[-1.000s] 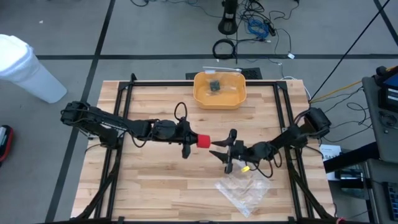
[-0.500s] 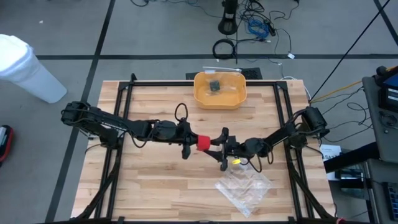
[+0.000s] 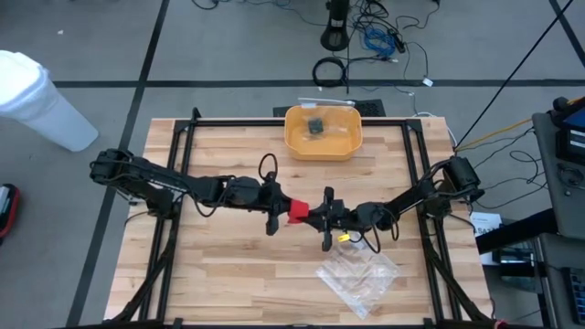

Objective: Roll bandage
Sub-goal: Roll the red bandage

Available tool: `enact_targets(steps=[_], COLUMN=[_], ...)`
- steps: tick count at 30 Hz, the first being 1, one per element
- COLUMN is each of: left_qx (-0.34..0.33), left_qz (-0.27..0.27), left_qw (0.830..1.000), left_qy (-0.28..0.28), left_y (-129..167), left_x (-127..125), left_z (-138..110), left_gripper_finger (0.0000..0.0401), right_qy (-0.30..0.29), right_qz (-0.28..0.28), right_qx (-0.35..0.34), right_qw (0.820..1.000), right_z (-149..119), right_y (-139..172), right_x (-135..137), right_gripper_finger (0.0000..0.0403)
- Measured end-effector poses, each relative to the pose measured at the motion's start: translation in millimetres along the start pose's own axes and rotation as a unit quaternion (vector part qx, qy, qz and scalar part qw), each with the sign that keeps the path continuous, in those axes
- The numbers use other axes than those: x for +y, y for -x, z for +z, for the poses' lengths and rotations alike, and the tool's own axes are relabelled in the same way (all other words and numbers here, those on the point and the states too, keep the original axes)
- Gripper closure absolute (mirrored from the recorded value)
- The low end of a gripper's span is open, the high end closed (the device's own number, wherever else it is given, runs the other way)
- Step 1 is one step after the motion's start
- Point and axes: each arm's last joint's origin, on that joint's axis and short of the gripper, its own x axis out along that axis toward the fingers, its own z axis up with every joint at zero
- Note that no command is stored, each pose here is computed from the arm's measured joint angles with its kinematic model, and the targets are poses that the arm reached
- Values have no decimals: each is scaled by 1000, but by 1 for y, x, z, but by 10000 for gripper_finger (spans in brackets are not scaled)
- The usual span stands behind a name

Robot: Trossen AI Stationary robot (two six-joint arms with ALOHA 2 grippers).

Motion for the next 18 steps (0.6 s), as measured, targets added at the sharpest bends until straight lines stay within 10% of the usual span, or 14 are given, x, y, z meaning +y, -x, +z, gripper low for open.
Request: enact_targets(steps=[18], left_qx=[26], left_qz=[3], left_qw=[995], left_qy=[-94], left_y=[23], left_x=[1], left_z=[7], left_gripper_finger=[202], right_qy=[1], right_qz=[11], right_qx=[14], right_qw=[1000], right_z=[-5], right_y=[5], right_x=[5], right_gripper_finger=[397])
